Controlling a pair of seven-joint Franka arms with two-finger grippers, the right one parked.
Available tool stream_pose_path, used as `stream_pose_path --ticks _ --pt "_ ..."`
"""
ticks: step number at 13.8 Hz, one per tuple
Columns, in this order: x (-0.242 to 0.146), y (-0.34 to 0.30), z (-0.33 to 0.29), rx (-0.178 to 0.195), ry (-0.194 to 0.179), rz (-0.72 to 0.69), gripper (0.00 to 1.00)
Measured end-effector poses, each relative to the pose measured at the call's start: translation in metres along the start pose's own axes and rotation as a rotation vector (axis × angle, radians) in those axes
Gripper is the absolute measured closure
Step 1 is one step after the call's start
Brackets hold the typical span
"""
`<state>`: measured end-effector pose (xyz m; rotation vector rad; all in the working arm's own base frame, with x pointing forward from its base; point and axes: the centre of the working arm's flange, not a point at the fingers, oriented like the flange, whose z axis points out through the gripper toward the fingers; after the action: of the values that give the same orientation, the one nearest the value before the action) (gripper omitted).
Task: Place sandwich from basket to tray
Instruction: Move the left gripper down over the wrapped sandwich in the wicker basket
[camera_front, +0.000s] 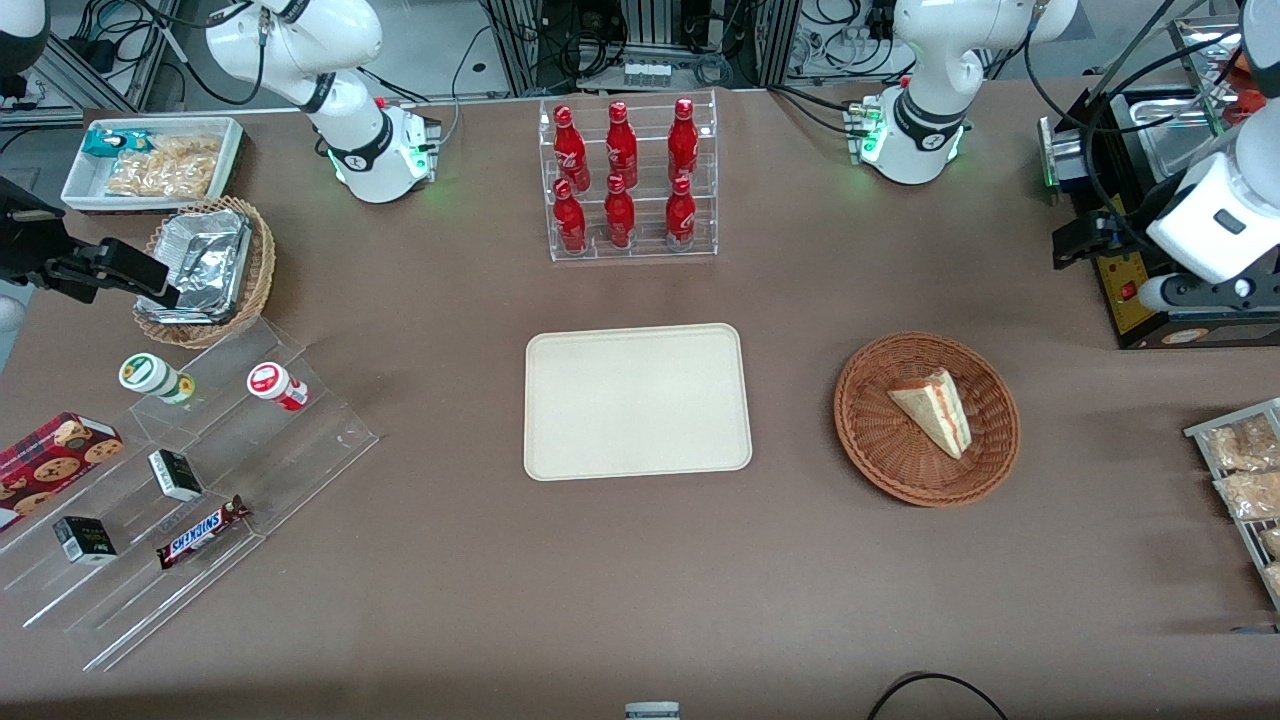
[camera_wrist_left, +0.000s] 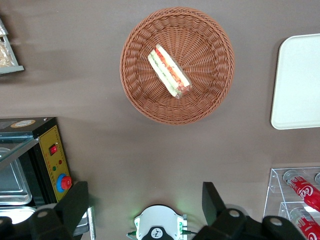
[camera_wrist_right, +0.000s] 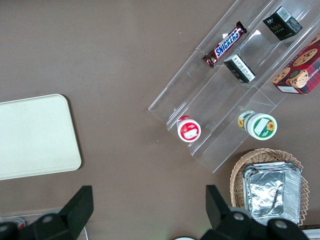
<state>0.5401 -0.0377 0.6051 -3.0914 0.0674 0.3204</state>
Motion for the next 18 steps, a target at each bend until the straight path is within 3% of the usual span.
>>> stream_pose_path --ticks 8,18 --pt "0.031 0.015 0.056 -0.005 -0.040 0.041 0.00" --pt "0.064 0.025 0.191 -0.006 -0.030 0.055 0.00"
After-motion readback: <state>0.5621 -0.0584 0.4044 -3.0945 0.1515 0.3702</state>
